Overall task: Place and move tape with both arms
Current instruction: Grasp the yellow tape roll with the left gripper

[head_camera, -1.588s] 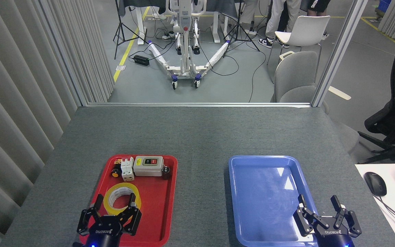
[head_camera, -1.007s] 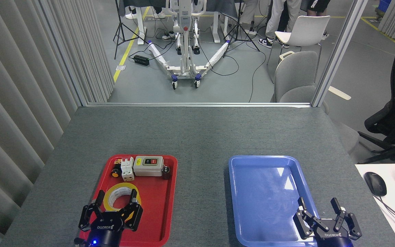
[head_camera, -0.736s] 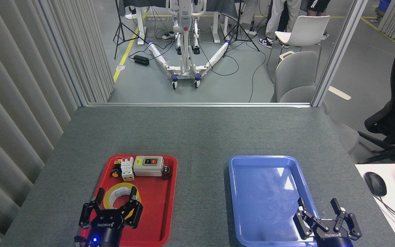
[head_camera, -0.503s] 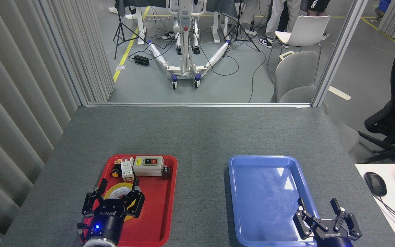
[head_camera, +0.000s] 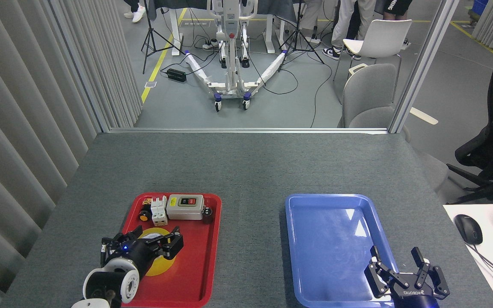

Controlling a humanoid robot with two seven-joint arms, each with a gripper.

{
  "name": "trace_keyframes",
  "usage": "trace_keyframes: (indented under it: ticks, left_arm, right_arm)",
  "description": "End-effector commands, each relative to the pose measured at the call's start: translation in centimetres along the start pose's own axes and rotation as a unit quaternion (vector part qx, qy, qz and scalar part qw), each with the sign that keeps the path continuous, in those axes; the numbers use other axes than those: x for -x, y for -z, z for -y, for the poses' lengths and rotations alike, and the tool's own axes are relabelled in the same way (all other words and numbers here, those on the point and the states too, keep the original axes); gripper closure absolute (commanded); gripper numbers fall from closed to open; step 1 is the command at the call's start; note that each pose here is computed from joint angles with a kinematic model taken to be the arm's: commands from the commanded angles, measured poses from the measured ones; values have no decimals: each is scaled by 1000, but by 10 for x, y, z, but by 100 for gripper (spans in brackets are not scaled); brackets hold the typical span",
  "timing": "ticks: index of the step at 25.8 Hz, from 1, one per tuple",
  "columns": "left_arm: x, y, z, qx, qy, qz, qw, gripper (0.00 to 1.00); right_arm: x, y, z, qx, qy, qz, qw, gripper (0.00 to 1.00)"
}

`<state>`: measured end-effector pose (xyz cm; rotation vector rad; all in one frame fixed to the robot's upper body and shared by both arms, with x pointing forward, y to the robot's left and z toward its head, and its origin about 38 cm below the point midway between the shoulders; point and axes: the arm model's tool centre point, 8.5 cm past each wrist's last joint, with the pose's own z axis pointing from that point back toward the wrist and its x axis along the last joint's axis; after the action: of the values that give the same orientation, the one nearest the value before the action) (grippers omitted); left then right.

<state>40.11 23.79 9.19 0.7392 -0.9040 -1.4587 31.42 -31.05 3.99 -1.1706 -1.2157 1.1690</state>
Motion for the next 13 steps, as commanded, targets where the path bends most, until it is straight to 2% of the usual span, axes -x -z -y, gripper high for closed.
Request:
trace_keyframes:
  ticks: [1,7,13]
  left_arm:
    - [7,0,-8,64,11,-4,998,0]
    - [13,1,-27,157,24,-9,987,0]
    - [54,11,-55,277,37,-50,959,0]
  right_arm:
    - [0,0,1,2,0,-1,1000,0]
    - [3,0,1,2,0,-3,1000,0]
    - [11,-2,1,1,-2,-10,1000,0]
